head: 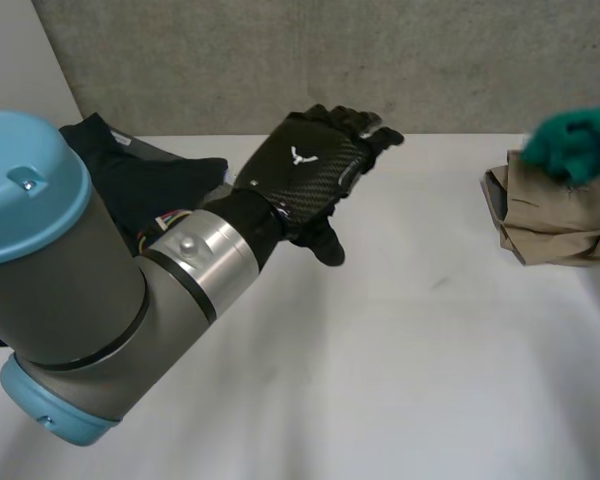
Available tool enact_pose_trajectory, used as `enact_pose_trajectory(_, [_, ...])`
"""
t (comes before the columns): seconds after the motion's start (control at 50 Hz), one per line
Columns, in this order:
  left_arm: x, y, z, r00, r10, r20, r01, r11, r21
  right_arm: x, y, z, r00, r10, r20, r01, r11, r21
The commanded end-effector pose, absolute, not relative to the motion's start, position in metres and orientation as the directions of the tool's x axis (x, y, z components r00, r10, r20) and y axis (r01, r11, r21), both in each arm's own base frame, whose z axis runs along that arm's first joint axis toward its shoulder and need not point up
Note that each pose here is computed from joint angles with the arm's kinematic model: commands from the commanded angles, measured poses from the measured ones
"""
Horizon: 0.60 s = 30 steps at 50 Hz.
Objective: Fold the laundry.
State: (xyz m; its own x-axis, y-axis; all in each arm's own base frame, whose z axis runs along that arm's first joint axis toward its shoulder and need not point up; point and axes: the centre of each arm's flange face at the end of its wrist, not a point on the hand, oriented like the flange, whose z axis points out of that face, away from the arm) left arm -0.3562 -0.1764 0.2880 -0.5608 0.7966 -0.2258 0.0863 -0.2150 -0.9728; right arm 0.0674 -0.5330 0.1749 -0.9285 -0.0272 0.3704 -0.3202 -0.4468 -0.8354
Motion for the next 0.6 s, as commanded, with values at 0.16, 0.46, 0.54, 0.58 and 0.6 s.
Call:
enact_pose_trajectory(0.16, [-0.36, -0.173, 0.279, -0.529, 0.82, -0.218, 0.098, -0.197, -0.976, 0.02, -0.52, 0.096, -0.906, -0.172, 0.388, -0.353, -0.201, -0.914])
enact_pose_trajectory(0.46, [-0.361, -0.172, 0.276, -0.524, 0.823, -0.22, 0.103, -0.195, -0.975, 0.017, -0.503, 0.112, -0.869, -0.148, 0.471, -0.446, -0.173, -0.878])
enact_pose_trajectory(0.54, [-0.361, -0.171, 0.276, -0.524, 0.823, -0.219, 0.104, -0.194, -0.976, -0.012, -0.492, 0.141, -0.88, -0.064, 0.47, -0.46, -0.129, -0.878])
enact_pose_trajectory(0.58, [-0.361, -0.171, 0.276, -0.524, 0.823, -0.218, 0.102, -0.194, -0.976, -0.02, -0.487, 0.151, -0.884, -0.045, 0.465, -0.459, -0.101, -0.883])
enact_pose_trajectory(0.6, [-0.361, -0.171, 0.277, -0.524, 0.823, -0.217, 0.1, -0.194, -0.976, -0.026, -0.483, 0.16, -0.887, -0.033, 0.461, -0.458, -0.075, -0.886])
